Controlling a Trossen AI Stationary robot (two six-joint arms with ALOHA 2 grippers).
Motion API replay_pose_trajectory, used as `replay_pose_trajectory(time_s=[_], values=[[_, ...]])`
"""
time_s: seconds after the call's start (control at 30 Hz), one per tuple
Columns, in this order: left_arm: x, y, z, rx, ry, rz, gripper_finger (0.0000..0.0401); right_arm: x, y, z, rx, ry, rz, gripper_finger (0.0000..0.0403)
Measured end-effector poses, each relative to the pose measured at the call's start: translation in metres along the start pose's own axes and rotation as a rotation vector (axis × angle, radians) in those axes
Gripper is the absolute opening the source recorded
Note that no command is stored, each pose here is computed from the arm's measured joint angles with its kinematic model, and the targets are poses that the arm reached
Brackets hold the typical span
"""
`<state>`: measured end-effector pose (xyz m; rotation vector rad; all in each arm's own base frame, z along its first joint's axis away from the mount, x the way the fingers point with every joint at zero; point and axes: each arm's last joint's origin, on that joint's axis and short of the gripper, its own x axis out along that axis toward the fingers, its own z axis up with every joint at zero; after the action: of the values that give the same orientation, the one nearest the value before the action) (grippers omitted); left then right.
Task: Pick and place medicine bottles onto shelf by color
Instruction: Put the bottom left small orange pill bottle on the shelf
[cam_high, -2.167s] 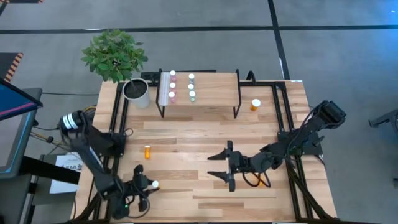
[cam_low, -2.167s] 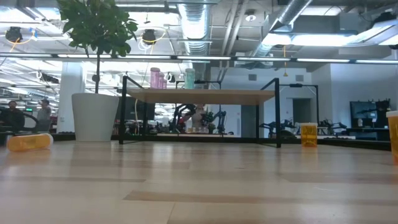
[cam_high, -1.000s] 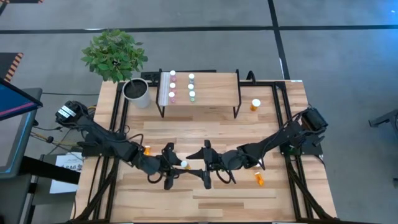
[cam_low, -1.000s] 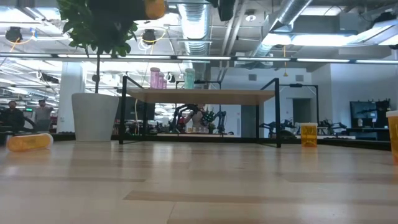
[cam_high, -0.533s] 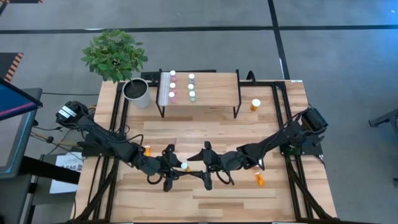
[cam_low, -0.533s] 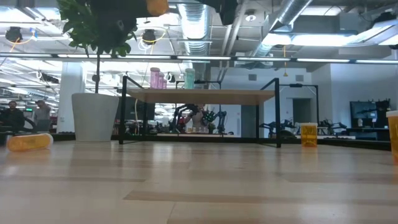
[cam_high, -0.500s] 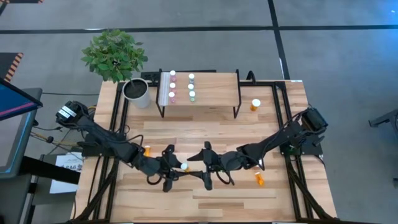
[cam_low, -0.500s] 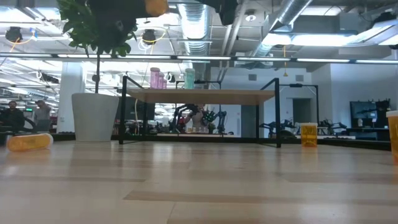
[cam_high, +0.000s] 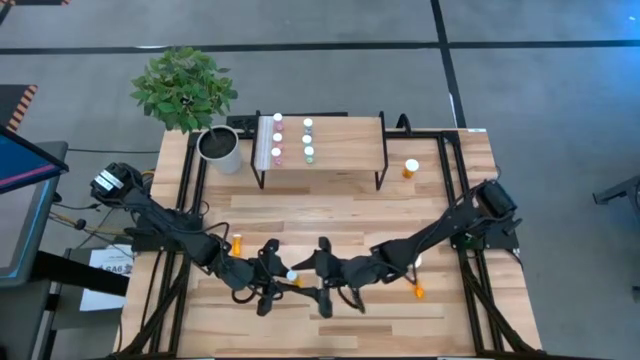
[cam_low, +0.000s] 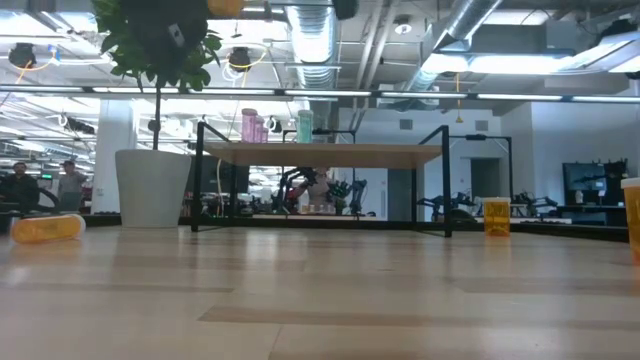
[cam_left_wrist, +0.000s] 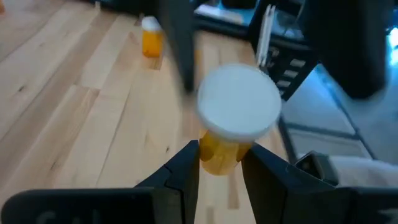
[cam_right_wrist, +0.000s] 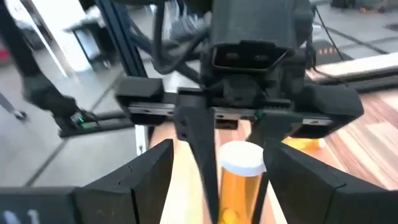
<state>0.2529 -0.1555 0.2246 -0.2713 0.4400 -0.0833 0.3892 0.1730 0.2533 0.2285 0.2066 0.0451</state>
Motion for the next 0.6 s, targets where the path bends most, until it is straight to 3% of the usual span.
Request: replay_pose_trajectory(time_s=[0.6], values=[[-0.0022,-0.0043,0.0001,0.001,-0.008,-0.014,0.0096,0.0059,-0.0025,0.0051,0.042,0.037,-0.029,0.0274]])
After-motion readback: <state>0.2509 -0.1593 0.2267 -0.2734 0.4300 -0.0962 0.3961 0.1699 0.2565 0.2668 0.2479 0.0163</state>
